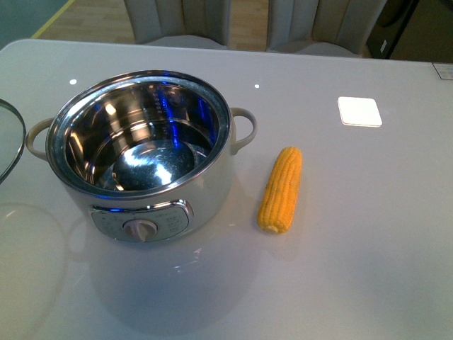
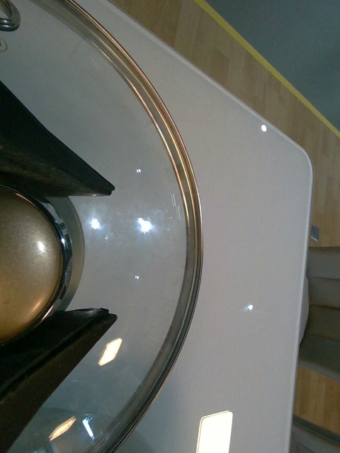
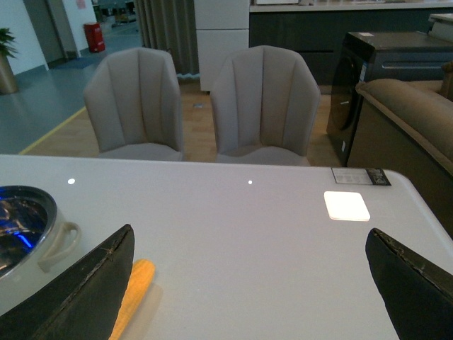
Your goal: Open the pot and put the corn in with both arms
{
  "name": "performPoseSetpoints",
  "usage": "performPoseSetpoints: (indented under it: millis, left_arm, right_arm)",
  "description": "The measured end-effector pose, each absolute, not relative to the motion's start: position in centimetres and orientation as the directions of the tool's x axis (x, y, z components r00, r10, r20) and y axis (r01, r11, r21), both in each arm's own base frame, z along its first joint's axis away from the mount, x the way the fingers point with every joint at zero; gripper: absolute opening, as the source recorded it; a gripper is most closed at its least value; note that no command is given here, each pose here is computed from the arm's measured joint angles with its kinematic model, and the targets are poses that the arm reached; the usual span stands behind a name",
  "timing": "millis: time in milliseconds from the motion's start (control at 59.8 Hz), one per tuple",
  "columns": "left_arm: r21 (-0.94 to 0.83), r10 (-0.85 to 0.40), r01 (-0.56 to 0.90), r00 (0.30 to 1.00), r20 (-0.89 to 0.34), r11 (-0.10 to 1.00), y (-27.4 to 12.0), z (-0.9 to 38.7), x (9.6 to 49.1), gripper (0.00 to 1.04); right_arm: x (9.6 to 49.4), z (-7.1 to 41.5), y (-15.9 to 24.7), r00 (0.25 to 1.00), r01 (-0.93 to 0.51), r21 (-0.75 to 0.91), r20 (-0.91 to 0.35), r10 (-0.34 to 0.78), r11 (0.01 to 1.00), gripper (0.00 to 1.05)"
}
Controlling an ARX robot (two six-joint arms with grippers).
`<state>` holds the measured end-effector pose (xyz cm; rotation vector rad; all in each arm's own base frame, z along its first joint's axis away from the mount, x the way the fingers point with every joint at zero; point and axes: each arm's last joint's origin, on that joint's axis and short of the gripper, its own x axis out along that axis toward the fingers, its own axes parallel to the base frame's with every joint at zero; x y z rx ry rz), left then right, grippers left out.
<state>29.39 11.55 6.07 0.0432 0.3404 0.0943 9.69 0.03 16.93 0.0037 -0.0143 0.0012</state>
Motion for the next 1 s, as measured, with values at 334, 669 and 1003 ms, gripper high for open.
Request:
performPoseSetpoints:
  millis: [334,669,1003]
  left_arm:
    - [0.045,0.148,-0.141,0.930,-0.337,0.989,13.6,4.8,30.0,0.42]
    - [0.065,0.173,-0.160,0.900,-0.401,0.985,14.8,1.0,30.4,0.42]
    - [0.049,0.152,-0.144,0.915,-0.373,0.988,15.4,-1.1,31.7,0.42]
  right_arm:
    - [9.7,16.9,0.0,1.000,-0.001,0.004,0.014,0.001,1.000,0.96]
    - [9.7,16.9,0.0,1.000,-0.001,0.004,0.014,0.001,1.000,0.96]
    - [9.7,16.9,0.0,1.000,-0.001,0.004,0.014,0.001,1.000,0.96]
